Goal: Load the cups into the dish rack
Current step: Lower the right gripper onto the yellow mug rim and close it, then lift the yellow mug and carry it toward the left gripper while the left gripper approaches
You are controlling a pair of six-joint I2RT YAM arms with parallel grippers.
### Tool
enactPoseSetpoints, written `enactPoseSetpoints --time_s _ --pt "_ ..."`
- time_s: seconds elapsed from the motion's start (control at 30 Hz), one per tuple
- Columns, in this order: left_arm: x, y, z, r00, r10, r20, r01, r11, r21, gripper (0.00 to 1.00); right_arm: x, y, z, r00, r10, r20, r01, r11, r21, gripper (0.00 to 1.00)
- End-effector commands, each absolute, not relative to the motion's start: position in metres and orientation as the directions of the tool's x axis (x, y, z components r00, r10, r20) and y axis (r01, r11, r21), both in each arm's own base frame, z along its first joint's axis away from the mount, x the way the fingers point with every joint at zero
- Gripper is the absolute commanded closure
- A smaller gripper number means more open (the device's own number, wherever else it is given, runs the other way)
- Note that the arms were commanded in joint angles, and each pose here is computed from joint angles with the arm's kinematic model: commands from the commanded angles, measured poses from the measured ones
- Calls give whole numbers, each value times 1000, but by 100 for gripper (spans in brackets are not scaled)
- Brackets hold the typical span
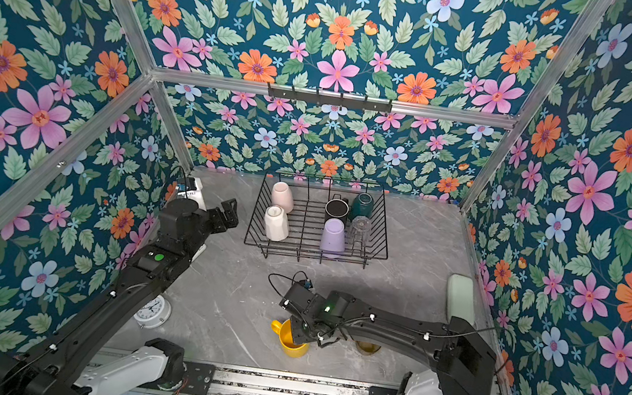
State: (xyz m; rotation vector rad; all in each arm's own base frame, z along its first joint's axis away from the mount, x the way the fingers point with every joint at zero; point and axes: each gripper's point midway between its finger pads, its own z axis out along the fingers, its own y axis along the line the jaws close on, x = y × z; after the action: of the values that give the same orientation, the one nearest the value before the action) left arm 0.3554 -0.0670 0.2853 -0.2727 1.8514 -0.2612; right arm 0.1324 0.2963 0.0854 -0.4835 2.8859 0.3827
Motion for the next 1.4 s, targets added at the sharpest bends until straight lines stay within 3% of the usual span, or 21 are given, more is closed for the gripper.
enactPoseSetpoints --time_s 0.0,0.2,0.37,0.63,0.8,0.97,1.13,1.37 --pt "354 -62 290 -263 -320 -910 -65 947 -314 0 139 295 82 -933 -263 -244 -311 932 186 61" --pt "352 -57 289 -258 -319 -912 -77 948 -310 0 144 293 84 -922 -278 -269 -326 933 154 78" --pt "354 -55 284 -270 -319 -909 -88 948 -306 0 143 295 87 -911 -314 -269 -363 918 157 100" --pt "352 -57 287 -269 -329 -905 -66 944 -323 0 155 293 119 -908 -284 -308 -367 894 257 100" --pt "349 -92 301 -276 -308 -911 157 920 -359 0 184 277 167 -911 -142 -387 -323 830 455 100" --pt "324 -151 328 -269 -273 -923 524 763 -379 0 222 254 229 -883 69 -465 -300 678 671 100" --pt "285 -194 348 -270 -234 -934 785 508 -355 0 251 245 281 -846 220 -485 -337 484 808 100" --pt "242 -217 362 -303 -209 -930 912 218 -347 0 276 251 326 -826 296 -480 -411 268 871 100"
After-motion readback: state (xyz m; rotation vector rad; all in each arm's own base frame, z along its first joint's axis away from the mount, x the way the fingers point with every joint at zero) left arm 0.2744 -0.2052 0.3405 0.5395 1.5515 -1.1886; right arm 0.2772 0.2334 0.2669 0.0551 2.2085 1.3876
